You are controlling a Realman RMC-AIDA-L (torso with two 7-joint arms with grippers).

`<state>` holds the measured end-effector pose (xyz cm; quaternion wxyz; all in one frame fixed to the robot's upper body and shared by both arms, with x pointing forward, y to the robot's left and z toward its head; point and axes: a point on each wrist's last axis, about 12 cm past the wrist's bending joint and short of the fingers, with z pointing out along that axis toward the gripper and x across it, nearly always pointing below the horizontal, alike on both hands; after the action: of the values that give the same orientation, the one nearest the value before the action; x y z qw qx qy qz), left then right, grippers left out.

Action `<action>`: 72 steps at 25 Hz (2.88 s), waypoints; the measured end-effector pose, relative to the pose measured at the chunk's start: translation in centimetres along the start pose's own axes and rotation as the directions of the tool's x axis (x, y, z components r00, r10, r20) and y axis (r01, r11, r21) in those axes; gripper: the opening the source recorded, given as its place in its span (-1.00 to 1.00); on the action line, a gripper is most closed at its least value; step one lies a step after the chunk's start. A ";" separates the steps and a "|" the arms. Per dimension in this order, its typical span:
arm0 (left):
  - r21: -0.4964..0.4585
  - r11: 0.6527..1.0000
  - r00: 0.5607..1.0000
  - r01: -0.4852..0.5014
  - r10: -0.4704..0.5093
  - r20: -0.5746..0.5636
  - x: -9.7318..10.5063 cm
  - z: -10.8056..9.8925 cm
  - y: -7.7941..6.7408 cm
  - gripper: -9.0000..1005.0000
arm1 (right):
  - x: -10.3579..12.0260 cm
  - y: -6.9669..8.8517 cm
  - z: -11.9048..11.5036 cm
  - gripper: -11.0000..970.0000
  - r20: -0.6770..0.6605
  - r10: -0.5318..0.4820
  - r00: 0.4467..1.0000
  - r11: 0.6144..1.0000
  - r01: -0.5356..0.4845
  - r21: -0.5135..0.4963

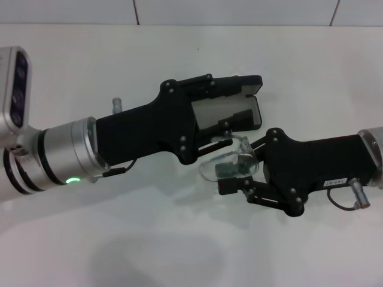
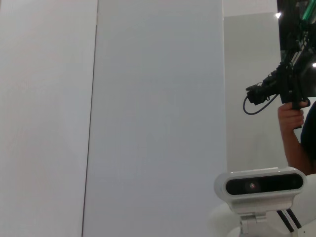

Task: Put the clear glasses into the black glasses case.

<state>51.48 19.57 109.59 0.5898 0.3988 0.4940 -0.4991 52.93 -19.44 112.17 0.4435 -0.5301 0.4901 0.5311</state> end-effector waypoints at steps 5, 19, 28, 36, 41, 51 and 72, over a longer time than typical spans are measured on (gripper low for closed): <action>0.004 1.000 1.000 0.001 -0.001 -0.003 0.1 0.0 -0.1 0.05 | 0.0 -0.1 0.1 -0.60 0.001 -0.001 1.000 1.000 0.001 0.001; -0.240 0.969 0.996 -0.061 0.075 0.048 -0.6 -3.7 1.2 0.05 | -0.8 0.5 -3.2 -0.58 -0.033 -0.071 0.997 0.995 0.073 0.070; -0.469 0.880 0.988 -0.068 0.125 0.093 -1.2 -8.2 1.5 0.05 | -0.6 -2.1 -2.3 -0.56 -0.303 -0.145 0.942 0.905 0.250 0.344; -0.512 0.858 0.989 -0.051 0.113 0.091 -1.0 -9.0 1.4 0.06 | 0.4 -3.3 3.4 -0.54 -0.591 -0.248 0.767 0.765 0.530 0.367; -0.510 0.859 0.991 -0.043 0.101 0.086 -0.9 -8.6 1.8 0.06 | 1.6 -3.1 5.6 -0.53 -0.670 -0.280 0.688 0.712 0.616 0.336; -0.491 0.871 0.993 -0.029 0.082 0.086 -0.7 -7.9 2.1 0.06 | 3.8 -3.1 6.5 -0.51 -0.761 -0.254 0.598 0.624 0.702 0.343; -0.469 0.883 0.994 -0.019 0.068 0.088 -0.4 -7.3 1.9 0.06 | 5.5 -3.5 7.5 -0.47 -0.820 -0.232 0.524 0.550 0.766 0.333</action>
<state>52.01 27.07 108.53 0.7039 0.2302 0.5597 -0.3718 55.15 -11.88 106.21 0.5250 -0.6168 0.5797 -0.0888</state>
